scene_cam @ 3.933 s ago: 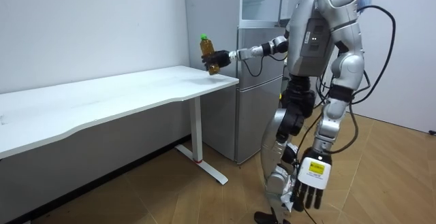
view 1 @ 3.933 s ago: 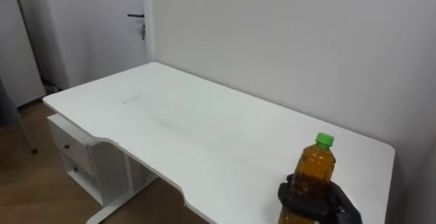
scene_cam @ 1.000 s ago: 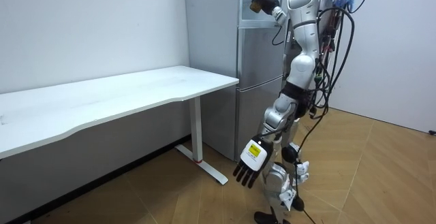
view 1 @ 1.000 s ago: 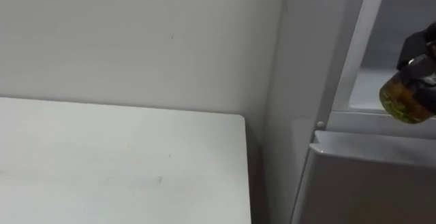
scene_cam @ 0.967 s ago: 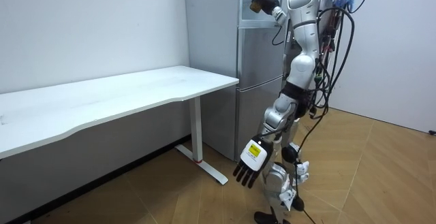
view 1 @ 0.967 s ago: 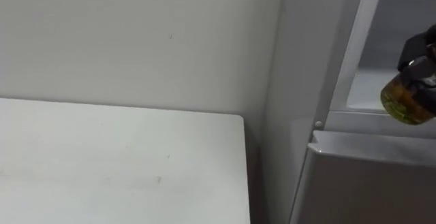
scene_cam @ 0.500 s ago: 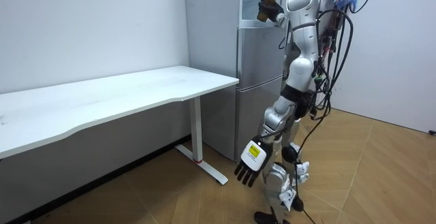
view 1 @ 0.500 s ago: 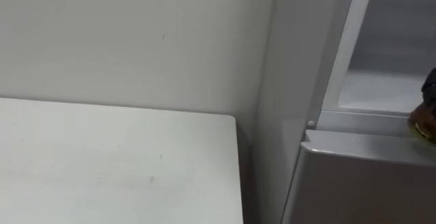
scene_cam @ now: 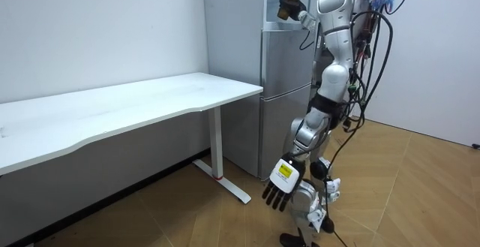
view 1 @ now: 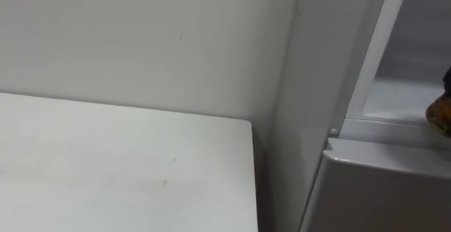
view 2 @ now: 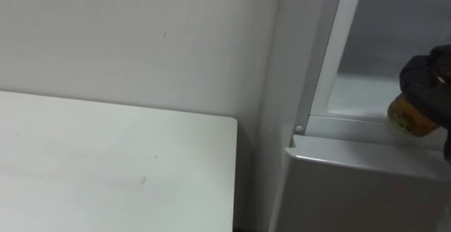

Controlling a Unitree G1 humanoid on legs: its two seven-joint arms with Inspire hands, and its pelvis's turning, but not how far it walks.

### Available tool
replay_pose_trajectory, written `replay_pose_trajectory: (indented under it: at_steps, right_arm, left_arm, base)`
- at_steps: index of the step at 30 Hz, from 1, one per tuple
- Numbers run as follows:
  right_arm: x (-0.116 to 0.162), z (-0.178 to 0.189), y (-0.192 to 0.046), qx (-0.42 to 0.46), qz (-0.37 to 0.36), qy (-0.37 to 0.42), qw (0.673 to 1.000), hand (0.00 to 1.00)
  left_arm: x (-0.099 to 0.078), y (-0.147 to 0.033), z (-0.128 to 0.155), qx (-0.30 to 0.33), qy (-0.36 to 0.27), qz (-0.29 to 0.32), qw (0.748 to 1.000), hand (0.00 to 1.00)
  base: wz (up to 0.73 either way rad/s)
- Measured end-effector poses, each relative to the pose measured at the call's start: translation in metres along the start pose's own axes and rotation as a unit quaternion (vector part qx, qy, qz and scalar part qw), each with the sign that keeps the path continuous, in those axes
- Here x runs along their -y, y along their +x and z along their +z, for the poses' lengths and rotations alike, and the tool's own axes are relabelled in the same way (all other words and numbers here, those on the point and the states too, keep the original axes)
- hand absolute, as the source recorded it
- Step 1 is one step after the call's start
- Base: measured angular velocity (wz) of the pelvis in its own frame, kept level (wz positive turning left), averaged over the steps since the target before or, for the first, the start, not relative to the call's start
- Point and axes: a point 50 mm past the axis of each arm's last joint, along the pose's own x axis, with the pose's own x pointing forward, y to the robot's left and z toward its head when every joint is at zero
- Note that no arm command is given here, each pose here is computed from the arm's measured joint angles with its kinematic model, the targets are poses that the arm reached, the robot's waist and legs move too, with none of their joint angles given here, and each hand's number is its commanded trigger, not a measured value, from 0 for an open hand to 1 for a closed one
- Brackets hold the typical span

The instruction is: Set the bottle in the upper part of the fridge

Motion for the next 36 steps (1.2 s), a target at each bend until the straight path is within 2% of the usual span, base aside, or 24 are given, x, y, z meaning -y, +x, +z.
replay_pose_trajectory:
  at_steps: [11,19,26,36]
  right_arm:
    - [0.000,-0.010,0.027,-0.030,-0.020,-0.004,0.999,1.00]
    - [-0.007,-0.012,0.032,-0.044,-0.013,-0.005,0.999,1.00]
    - [-0.003,-0.018,0.039,-0.063,-0.039,-0.009,0.997,1.00]
    - [0.004,-0.030,0.049,-0.098,-0.015,-0.046,0.994,1.00]
  left_arm:
    - [-0.004,0.001,-0.001,-0.009,0.004,-0.011,1.000,0.00]
    - [-0.009,0.001,-0.006,-0.025,0.009,-0.013,1.000,0.00]
    - [-0.009,0.000,-0.008,-0.028,0.010,-0.014,0.999,0.00]
    - [-0.011,0.000,-0.007,-0.031,0.010,-0.010,0.999,0.00]
  base:
    - [0.02]
    - [0.10]
    - [0.03]
    - [0.06]
